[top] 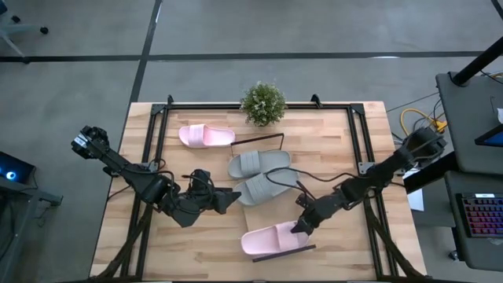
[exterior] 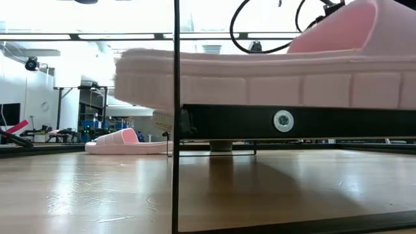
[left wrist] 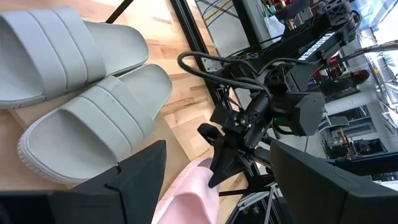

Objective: Pick and place slides into the shelf
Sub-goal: Put the bottom pink slide on the shelf

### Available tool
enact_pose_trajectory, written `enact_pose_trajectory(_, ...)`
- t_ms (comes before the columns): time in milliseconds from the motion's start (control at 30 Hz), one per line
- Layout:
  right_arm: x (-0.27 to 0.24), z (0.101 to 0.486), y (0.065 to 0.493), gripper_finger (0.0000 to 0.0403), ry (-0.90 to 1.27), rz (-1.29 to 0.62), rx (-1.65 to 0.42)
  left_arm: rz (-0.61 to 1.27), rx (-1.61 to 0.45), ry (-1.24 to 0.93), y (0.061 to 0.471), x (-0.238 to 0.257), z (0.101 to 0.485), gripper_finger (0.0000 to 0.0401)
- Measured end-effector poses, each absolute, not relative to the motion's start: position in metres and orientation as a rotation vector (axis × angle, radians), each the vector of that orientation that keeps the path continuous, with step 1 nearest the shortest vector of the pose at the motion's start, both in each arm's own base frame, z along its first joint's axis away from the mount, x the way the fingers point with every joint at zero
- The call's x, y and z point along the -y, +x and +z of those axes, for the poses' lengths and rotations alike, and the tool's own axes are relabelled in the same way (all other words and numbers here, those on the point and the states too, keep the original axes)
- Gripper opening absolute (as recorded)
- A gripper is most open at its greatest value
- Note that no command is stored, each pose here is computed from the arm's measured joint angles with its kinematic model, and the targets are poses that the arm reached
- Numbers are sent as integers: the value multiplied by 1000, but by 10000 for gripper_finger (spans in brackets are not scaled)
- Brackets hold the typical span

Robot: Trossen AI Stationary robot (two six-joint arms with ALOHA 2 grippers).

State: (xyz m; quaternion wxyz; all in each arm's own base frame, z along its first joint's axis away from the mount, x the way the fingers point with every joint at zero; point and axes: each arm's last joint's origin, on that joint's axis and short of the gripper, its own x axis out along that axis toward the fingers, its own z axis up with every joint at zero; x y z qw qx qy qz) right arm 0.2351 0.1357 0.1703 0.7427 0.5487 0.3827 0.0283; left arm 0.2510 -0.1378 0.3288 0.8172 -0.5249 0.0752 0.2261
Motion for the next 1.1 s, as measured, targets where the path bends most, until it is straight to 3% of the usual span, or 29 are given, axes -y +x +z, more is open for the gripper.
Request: enact_pose_trajectory(1100, -134, 181, 226, 29, 1207, 118, -886, 475, -171, -1096, 251, 138, 329, 270)
